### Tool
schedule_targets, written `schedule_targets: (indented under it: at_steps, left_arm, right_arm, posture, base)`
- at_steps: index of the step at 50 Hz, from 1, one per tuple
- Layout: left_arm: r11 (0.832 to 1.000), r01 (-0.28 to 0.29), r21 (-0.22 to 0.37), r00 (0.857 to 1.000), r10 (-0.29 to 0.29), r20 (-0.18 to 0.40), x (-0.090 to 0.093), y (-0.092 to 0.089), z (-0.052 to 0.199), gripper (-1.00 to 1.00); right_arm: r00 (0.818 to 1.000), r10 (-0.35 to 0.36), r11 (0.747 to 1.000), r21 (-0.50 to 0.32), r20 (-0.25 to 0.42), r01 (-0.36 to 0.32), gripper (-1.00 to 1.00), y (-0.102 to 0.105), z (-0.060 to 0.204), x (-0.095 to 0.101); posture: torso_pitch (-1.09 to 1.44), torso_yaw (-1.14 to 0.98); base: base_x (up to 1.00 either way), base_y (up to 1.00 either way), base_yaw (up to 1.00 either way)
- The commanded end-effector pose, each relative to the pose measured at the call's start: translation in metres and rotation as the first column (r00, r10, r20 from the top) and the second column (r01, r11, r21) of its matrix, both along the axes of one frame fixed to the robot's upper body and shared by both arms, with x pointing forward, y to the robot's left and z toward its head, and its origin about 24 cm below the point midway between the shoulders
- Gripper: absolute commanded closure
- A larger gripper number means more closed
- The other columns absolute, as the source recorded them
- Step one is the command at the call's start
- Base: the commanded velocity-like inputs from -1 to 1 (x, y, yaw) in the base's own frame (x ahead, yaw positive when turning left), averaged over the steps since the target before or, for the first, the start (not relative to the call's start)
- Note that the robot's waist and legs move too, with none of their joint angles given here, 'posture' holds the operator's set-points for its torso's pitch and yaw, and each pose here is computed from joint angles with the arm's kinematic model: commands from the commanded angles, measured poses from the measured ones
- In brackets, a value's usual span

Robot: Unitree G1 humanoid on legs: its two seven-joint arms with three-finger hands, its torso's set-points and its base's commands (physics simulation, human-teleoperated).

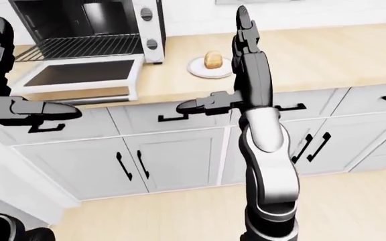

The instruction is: Place the bread on the rack of the toaster oven.

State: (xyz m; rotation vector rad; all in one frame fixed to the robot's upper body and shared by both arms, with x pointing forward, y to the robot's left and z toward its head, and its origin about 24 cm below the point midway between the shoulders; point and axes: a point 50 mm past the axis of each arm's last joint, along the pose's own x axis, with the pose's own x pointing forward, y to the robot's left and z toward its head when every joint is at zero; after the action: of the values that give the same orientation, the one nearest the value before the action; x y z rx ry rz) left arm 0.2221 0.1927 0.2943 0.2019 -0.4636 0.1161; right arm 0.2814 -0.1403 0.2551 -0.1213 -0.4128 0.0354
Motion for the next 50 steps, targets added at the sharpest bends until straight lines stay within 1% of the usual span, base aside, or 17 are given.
schedule_targets:
  at_steps: [1, 6, 11, 17, 21, 33, 38, 40, 42, 50]
  left_arm:
    - [1.000, 0.021, 0.019, 0.997, -0.023, 0.078, -0.006, -0.005, 0.011, -1.00]
    - [1.000, 0.020, 0.019, 0.996, -0.022, 0.086, -0.009, -0.006, 0.013, -1.00]
    - [0.999, 0.022, 0.024, 0.996, -0.024, 0.088, -0.008, -0.008, 0.012, -1.00]
    - [0.999, 0.020, 0.027, 0.996, -0.022, 0.085, -0.006, -0.009, 0.012, -1.00]
    - [0.999, 0.019, 0.028, 0.996, -0.022, 0.085, -0.007, -0.008, 0.011, -1.00]
    - [1.000, 0.015, 0.027, 0.996, -0.017, 0.084, -0.013, -0.005, 0.007, -1.00]
    - [1.000, 0.011, 0.027, 0.996, -0.013, 0.083, -0.013, -0.004, 0.007, -1.00]
    - [1.000, 0.011, 0.027, 0.996, -0.013, 0.083, -0.013, -0.005, 0.007, -1.00]
    - [1.000, 0.009, 0.028, 0.996, -0.011, 0.084, -0.013, -0.004, 0.007, -1.00]
    - [1.000, 0.008, 0.028, 0.996, -0.010, 0.084, -0.012, -0.005, 0.008, -1.00]
  right_arm:
    - [0.994, -0.019, 1.000, 0.001, 0.105, 0.019, -1.00, -0.002, 0.017, -0.007]
    - [0.993, -0.016, 1.000, 0.001, 0.114, 0.016, -1.00, -0.003, 0.019, -0.010]
    - [0.995, -0.015, 1.000, -0.005, 0.102, 0.015, -1.00, -0.003, 0.015, -0.009]
    - [0.994, -0.013, 1.000, 0.004, 0.107, 0.012, -1.00, -0.003, 0.015, -0.010]
    - [0.994, -0.024, 1.000, -0.004, 0.108, 0.024, -1.00, -0.004, 0.016, -0.010]
    - [0.994, -0.022, 1.000, -0.003, 0.109, 0.022, -1.00, -0.004, 0.011, -0.013]
    - [0.994, -0.014, 1.000, 0.000, 0.111, 0.014, -1.00, -0.003, 0.010, -0.011]
    - [0.994, -0.007, 1.000, 0.014, 0.109, 0.005, -1.00, -0.003, 0.009, -0.012]
    - [0.993, 0.004, 1.000, 0.009, 0.115, -0.005, -1.00, -0.001, 0.009, -0.013]
    - [0.993, -0.008, 1.000, -0.005, 0.122, 0.009, -1.00, -0.001, 0.012, -0.011]
  posture:
    - [0.00, 0.00]
    - [0.00, 0.00]
    - [0.00, 0.00]
    - [0.00, 0.00]
    - [0.00, 0.00]
    - [0.00, 0.00]
    - [0.00, 0.00]
    - [0.00, 0.00]
    - [0.00, 0.00]
    - [0.00, 0.00]
  base:
    - [0.34, 0.02, 0.00]
    - [0.34, 0.10, 0.00]
    - [0.35, 0.13, 0.00]
    - [0.30, 0.12, 0.00]
    - [0.12, 0.00, 0.00]
    - [0.11, 0.11, 0.00]
    - [0.12, 0.10, 0.00]
    - [0.05, 0.00, 0.00]
    - [0.00, 0.00, 0.00]
    - [0.00, 0.00, 0.00]
